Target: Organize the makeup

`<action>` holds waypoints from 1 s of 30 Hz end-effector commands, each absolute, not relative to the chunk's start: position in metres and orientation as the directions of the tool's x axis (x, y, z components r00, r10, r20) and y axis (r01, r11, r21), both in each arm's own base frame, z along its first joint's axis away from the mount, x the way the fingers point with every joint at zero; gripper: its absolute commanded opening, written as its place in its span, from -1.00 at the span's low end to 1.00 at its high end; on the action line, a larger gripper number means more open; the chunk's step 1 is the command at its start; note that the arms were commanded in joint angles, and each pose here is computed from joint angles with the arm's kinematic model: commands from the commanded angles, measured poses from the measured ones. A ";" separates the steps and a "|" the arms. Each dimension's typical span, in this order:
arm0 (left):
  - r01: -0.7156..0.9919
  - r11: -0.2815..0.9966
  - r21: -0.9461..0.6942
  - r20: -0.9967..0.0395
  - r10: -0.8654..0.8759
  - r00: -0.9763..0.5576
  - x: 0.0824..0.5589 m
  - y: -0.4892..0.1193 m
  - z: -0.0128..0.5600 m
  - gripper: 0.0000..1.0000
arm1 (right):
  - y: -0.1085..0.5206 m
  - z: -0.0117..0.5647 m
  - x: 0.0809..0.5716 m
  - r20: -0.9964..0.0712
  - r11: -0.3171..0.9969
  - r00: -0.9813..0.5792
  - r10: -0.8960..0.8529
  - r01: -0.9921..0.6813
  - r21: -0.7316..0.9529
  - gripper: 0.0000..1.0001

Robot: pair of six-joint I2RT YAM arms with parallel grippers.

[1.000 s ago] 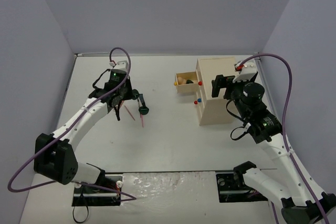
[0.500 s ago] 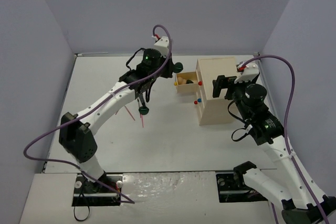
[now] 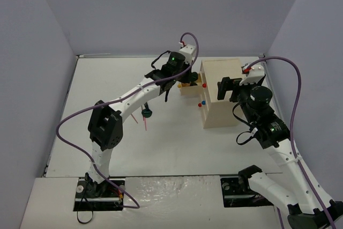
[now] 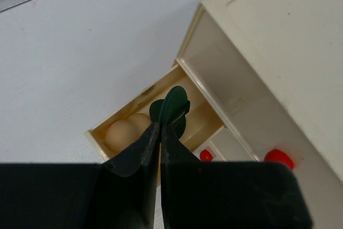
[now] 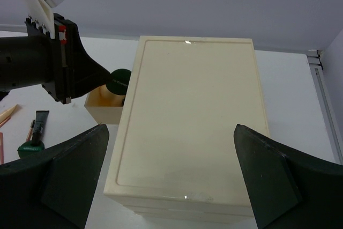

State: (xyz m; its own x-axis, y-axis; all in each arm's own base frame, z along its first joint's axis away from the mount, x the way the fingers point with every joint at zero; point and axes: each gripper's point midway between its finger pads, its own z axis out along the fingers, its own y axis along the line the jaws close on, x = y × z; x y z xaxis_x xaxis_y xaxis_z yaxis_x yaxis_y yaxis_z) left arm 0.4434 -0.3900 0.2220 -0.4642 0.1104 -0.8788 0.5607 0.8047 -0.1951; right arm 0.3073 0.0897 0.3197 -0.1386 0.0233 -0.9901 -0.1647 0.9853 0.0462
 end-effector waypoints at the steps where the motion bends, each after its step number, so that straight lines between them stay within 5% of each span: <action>1: 0.628 0.749 -0.212 -0.933 0.037 -0.358 0.436 -0.405 0.293 -1.00 | 0.089 0.342 0.311 -0.997 0.987 -0.056 0.051 -0.152 0.059 1.00; 19: 0.561 0.809 -0.177 -0.924 0.060 -0.378 0.439 -0.386 0.291 -0.23 | 0.089 0.342 0.311 -0.997 0.986 -0.056 0.052 -0.154 0.060 1.00; 23: 0.393 0.908 -0.147 -0.922 0.018 -0.388 0.428 -0.332 0.298 0.10 | 0.089 0.344 0.309 -0.997 0.986 -0.049 0.055 -0.155 0.062 1.00; 30: 0.111 0.985 -0.131 -0.818 -0.044 -0.574 0.375 -0.229 0.209 0.46 | 0.094 0.342 0.309 -0.997 0.982 -0.056 0.057 -0.177 0.066 1.00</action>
